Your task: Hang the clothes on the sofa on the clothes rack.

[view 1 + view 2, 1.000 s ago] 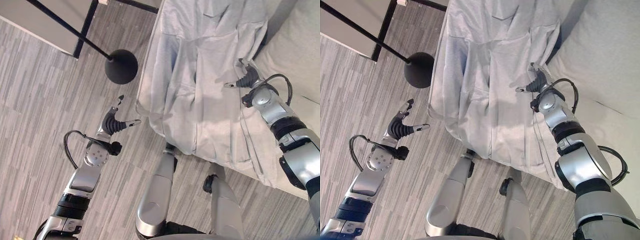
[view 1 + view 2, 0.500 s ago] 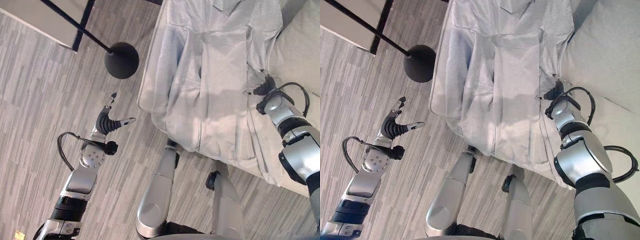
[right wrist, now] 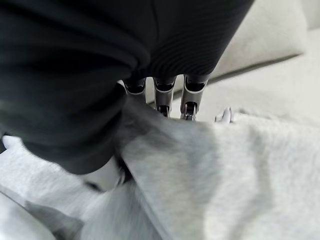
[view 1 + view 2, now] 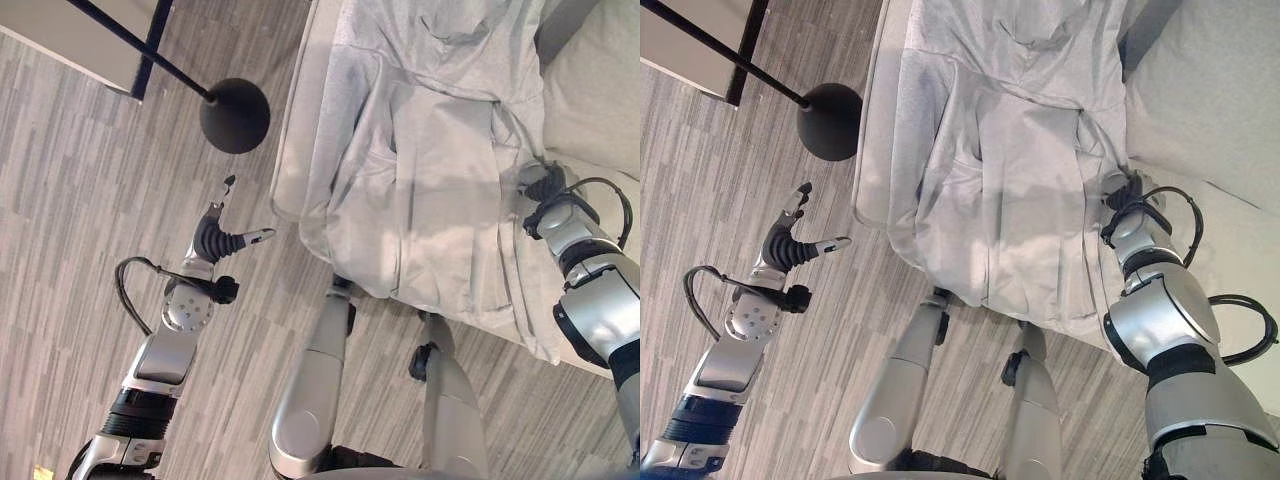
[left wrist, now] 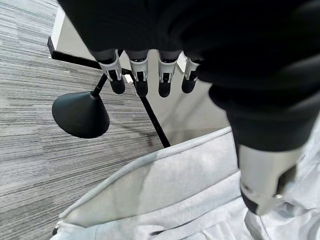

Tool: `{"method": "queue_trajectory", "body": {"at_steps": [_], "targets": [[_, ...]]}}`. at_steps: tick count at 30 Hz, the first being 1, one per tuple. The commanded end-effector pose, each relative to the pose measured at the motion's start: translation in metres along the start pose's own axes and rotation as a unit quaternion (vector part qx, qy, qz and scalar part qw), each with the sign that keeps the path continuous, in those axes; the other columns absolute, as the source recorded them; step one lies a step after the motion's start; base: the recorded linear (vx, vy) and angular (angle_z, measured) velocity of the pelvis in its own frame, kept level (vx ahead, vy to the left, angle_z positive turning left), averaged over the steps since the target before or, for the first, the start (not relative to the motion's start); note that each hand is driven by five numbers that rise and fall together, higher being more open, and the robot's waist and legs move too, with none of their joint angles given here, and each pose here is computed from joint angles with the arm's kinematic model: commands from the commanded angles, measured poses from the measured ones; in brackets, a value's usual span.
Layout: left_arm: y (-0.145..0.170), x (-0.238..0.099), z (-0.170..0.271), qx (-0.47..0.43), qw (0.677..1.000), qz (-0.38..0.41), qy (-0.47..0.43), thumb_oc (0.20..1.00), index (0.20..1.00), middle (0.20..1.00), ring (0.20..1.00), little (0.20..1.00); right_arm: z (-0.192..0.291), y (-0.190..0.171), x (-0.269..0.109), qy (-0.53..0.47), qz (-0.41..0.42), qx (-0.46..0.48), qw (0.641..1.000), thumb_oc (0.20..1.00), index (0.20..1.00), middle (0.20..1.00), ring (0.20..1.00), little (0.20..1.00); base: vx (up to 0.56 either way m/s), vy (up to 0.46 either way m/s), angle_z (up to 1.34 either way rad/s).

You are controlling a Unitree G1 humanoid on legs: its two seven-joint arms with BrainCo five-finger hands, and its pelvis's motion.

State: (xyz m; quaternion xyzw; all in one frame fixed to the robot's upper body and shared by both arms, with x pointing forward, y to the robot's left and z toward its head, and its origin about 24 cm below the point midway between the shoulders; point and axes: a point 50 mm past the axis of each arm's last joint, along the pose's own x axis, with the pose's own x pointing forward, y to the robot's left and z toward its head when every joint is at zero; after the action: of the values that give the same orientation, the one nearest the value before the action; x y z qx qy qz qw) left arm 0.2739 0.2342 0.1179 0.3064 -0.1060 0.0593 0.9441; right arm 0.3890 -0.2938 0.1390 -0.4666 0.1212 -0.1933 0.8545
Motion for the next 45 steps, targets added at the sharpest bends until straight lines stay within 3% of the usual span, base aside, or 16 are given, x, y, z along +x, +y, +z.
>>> {"method": "queue_trajectory", "body": {"at_steps": [1,9,16,19,24,33,45], "targets": [[0.015,-0.001,0.030,0.008,0.996,0.044,-0.076,1.000,1.000,1.000,1.000,1.000,-0.024,0.040,-0.013,0.019,0.068,0.004,0.997,0.200,0.200,0.200,0.200,0.200,0.02,-0.079,0.00],[0.030,0.027,0.068,0.053,0.984,0.080,-0.152,1.000,1.000,1.000,1.000,1.000,-0.013,0.057,-0.030,-0.058,0.075,0.078,0.992,0.200,0.200,0.200,0.200,0.200,0.01,-0.054,-0.02],[0.007,0.073,0.148,0.111,0.952,0.044,-0.283,1.000,1.000,1.000,1.000,1.000,-0.035,0.067,-0.042,-0.036,0.078,0.107,0.991,0.200,0.200,0.200,0.200,0.200,0.02,-0.072,0.00],[-0.006,0.076,0.165,0.137,0.940,0.016,-0.312,1.000,1.000,1.000,1.000,1.000,-0.058,0.059,-0.047,-0.013,0.051,0.127,0.990,0.200,0.200,0.200,0.200,0.200,-0.01,-0.072,0.00],[-0.011,0.074,0.153,0.149,0.943,-0.003,-0.297,1.000,1.000,1.000,1.000,1.000,-0.107,0.042,-0.065,0.034,-0.002,0.142,0.989,0.200,0.200,0.200,0.200,0.200,0.01,-0.050,-0.08],[-0.010,0.073,0.127,0.185,0.948,-0.019,-0.257,1.000,1.000,1.000,1.000,1.000,-0.144,0.009,-0.077,0.078,-0.086,0.155,0.981,0.200,0.200,0.200,0.200,0.200,0.00,-0.008,0.02],[-0.041,0.077,0.097,0.235,0.943,-0.110,-0.208,1.000,1.000,1.000,1.000,1.000,-0.144,-0.005,-0.073,0.077,-0.103,0.140,0.982,0.200,0.200,0.200,0.200,0.200,0.00,-0.008,0.02]]}}
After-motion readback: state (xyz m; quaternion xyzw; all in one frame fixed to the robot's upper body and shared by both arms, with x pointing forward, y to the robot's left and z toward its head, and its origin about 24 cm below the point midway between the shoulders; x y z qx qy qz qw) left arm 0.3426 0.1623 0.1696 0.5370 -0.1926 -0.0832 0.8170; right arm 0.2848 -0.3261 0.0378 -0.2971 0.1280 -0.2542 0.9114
